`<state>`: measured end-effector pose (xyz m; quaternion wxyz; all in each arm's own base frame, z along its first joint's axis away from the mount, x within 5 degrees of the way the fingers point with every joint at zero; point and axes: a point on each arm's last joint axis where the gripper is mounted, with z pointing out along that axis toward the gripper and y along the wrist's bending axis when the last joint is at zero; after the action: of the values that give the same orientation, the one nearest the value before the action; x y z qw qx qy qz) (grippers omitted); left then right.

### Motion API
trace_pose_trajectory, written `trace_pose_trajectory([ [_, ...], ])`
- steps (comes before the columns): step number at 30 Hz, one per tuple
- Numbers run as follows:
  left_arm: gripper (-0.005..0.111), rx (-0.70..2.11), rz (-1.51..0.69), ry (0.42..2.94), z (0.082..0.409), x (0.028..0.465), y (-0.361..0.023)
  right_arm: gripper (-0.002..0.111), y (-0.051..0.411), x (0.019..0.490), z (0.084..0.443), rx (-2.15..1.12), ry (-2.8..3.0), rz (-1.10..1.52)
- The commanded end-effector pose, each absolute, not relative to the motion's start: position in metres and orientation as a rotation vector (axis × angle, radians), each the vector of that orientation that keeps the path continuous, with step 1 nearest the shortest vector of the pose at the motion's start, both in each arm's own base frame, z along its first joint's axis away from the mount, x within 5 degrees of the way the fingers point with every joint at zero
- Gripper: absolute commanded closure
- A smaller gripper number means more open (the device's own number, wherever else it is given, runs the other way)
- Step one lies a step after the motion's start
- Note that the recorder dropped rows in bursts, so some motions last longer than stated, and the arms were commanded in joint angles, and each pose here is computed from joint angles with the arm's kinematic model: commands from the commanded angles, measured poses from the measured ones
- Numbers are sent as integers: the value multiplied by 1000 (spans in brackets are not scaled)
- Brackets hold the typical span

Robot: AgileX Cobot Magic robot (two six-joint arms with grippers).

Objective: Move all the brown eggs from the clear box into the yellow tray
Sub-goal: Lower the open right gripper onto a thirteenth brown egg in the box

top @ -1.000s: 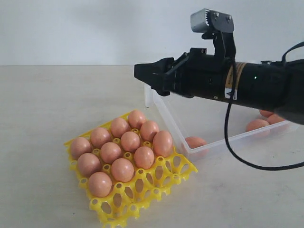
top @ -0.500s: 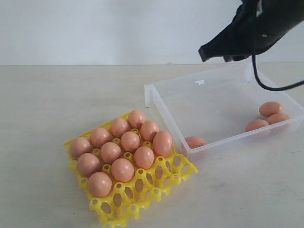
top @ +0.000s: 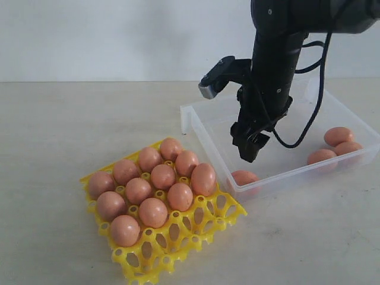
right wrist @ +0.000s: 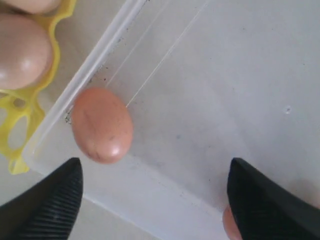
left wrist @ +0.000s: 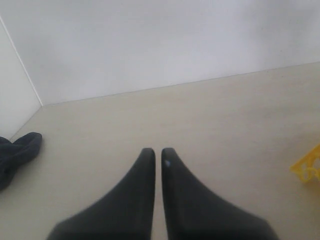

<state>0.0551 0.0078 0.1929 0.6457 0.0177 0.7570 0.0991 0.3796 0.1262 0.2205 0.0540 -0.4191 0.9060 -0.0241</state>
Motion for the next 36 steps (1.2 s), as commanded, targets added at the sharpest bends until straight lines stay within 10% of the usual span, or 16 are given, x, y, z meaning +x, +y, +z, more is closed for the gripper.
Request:
trace_pose_trajectory([
  [1,103,40,218,1719,192,55,7,40,129,385,210,-1303,2723,-65],
  [36,103,40,218,1719,192,55,7,41,142,385,185,-1569,2624,144],
])
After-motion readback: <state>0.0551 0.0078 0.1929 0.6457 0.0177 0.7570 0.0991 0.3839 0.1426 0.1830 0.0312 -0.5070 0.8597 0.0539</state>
